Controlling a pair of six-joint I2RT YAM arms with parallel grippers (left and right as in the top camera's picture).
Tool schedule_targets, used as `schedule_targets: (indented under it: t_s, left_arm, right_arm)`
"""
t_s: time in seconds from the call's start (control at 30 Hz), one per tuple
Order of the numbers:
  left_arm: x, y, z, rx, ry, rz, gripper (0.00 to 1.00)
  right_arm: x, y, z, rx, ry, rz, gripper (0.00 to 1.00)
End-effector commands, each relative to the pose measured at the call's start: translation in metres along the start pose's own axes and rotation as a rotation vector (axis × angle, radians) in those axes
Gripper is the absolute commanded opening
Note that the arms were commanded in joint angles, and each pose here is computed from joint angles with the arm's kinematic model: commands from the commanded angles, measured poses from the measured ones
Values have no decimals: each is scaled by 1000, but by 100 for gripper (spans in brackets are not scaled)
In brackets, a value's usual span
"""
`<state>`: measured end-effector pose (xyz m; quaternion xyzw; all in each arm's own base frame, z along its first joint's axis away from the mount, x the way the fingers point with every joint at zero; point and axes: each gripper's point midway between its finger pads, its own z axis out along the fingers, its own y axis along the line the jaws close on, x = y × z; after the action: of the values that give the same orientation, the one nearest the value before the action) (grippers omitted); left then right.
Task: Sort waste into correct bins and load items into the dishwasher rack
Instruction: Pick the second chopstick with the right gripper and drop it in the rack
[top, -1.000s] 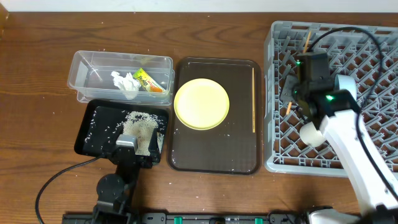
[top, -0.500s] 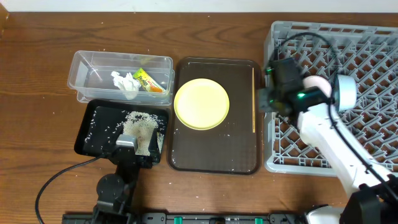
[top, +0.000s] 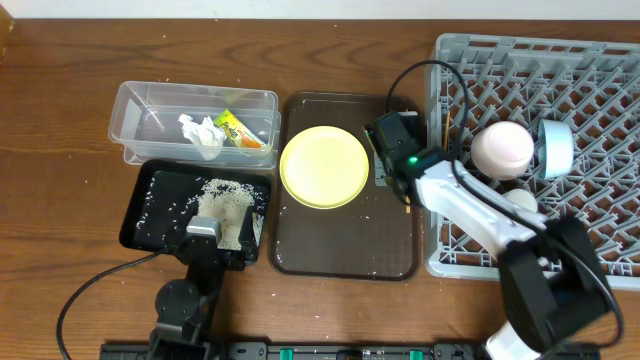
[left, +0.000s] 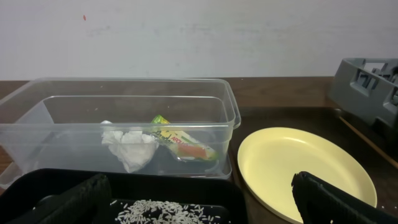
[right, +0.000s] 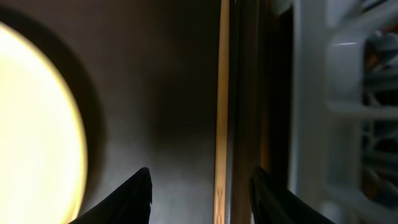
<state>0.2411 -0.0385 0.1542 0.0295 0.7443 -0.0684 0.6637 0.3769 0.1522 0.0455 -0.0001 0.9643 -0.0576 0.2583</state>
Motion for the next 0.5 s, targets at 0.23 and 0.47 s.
schedule_targets:
  t_s: [0.23,0.47]
  left_arm:
    - [17,3,2,-9,45,7,95]
    - [17,3,2,-10,45,7,95]
  right_arm:
    - [32,-13,45,86,104,-1,32]
    - [54,-3,40,14,213,-19,1]
